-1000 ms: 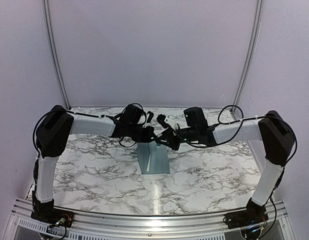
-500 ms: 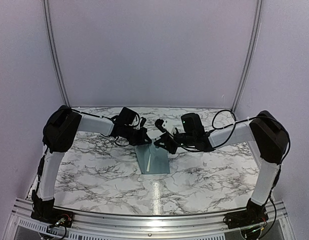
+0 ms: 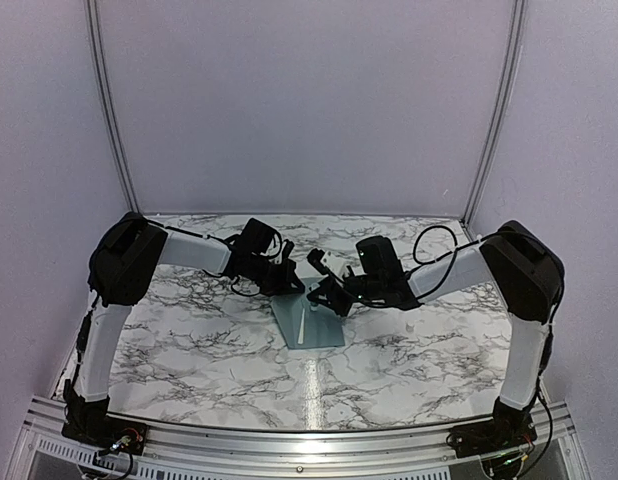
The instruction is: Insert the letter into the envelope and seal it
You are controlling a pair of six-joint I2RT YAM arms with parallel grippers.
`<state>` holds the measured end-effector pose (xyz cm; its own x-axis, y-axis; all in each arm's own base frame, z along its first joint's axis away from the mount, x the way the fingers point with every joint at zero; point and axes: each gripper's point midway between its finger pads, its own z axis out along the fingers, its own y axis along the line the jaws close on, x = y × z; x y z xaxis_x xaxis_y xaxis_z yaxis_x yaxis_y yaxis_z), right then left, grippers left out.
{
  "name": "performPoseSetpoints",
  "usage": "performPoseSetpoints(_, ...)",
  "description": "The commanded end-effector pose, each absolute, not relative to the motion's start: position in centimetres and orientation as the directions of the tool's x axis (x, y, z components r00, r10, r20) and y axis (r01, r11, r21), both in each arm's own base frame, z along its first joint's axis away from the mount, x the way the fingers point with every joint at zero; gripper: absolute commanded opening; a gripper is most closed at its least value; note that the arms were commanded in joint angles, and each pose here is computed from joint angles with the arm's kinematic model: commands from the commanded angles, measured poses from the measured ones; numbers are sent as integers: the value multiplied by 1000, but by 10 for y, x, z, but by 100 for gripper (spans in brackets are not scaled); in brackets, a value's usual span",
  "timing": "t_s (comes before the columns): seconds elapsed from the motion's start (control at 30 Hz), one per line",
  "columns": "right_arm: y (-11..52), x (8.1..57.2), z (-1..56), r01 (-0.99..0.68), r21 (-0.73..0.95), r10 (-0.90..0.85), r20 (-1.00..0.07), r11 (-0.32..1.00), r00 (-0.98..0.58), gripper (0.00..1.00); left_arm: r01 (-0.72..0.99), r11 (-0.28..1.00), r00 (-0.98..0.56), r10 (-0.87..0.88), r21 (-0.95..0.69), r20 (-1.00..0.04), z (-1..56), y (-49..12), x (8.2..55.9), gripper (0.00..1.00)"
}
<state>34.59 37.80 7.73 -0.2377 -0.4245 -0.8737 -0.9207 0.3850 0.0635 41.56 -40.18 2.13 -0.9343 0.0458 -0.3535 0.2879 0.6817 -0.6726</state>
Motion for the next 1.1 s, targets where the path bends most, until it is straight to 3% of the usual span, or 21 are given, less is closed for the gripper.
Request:
performPoseSetpoints(0.0, 393, 355, 94, -924, 45, -382, -902, 380, -201, 0, 243, 734, -954, 60, -634, -295, -2, -390, 407, 0)
performPoseSetpoints(0.47, 393, 364, 73, -907, 66, -410, -876, 416, -252, 0, 235, 750, -957, 67, -618, -283, -8, -386, 405, 0)
performPoseSetpoints(1.07, 385, 322, 54, -935, 103, -480, -836, 340, -266, 0, 216, 766, -958, 45, -606, -284, -9, -380, 412, 0)
